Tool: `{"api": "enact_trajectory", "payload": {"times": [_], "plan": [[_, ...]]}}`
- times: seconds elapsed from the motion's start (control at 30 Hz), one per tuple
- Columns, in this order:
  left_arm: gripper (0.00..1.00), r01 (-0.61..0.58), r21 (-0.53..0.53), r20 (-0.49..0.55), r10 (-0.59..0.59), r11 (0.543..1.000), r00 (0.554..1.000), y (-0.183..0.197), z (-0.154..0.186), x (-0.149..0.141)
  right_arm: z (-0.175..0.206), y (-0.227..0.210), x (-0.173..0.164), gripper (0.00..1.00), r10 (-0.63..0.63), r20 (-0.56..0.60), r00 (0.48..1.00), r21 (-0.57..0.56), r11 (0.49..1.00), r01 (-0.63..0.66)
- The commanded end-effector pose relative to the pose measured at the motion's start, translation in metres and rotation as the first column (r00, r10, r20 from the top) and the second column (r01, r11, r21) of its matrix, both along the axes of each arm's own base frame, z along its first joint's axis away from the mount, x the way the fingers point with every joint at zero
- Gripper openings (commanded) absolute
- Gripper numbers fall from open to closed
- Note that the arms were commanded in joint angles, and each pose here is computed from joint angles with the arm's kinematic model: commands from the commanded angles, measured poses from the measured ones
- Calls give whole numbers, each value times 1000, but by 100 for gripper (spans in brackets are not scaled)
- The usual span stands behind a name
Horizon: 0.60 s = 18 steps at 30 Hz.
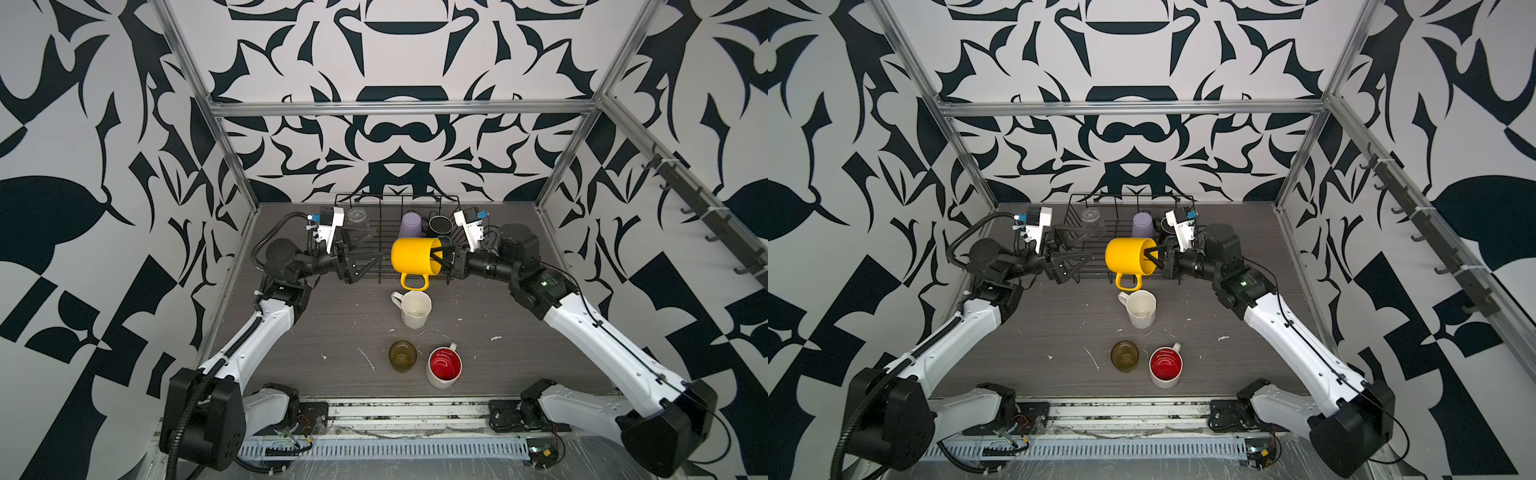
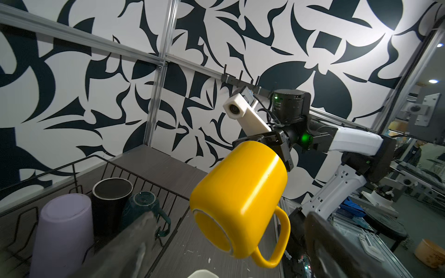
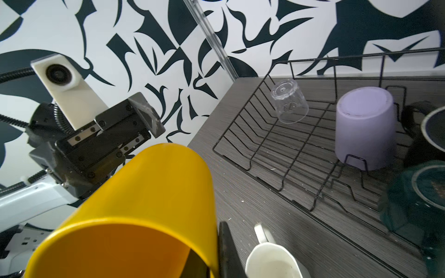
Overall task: Load cups into a dish rack
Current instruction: Place the cup upside down at the dish rack.
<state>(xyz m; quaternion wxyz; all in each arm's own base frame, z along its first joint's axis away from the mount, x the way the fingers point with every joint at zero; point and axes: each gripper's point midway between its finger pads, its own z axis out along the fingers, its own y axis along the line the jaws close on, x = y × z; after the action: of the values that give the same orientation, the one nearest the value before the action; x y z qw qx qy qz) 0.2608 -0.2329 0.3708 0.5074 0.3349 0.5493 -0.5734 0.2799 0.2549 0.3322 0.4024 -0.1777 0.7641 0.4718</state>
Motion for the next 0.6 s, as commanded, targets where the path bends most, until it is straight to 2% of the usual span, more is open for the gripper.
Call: {"api": "enact_trajectory", "payload": {"times": [0.0, 0.13, 0.57], "plan": [[99, 54, -9, 55, -53, 999, 997, 1, 12, -13, 75, 8, -12, 0, 78, 218, 973, 142, 984, -111], [99, 52, -7, 42, -51, 999, 998, 1, 10, -13, 86, 15, -15, 0, 119, 245, 962, 176, 970, -165], [99, 84, 6, 50, -84, 996, 995, 1, 10, -20, 97, 50, -36, 0, 258, 307, 916, 179, 929, -322]]}}
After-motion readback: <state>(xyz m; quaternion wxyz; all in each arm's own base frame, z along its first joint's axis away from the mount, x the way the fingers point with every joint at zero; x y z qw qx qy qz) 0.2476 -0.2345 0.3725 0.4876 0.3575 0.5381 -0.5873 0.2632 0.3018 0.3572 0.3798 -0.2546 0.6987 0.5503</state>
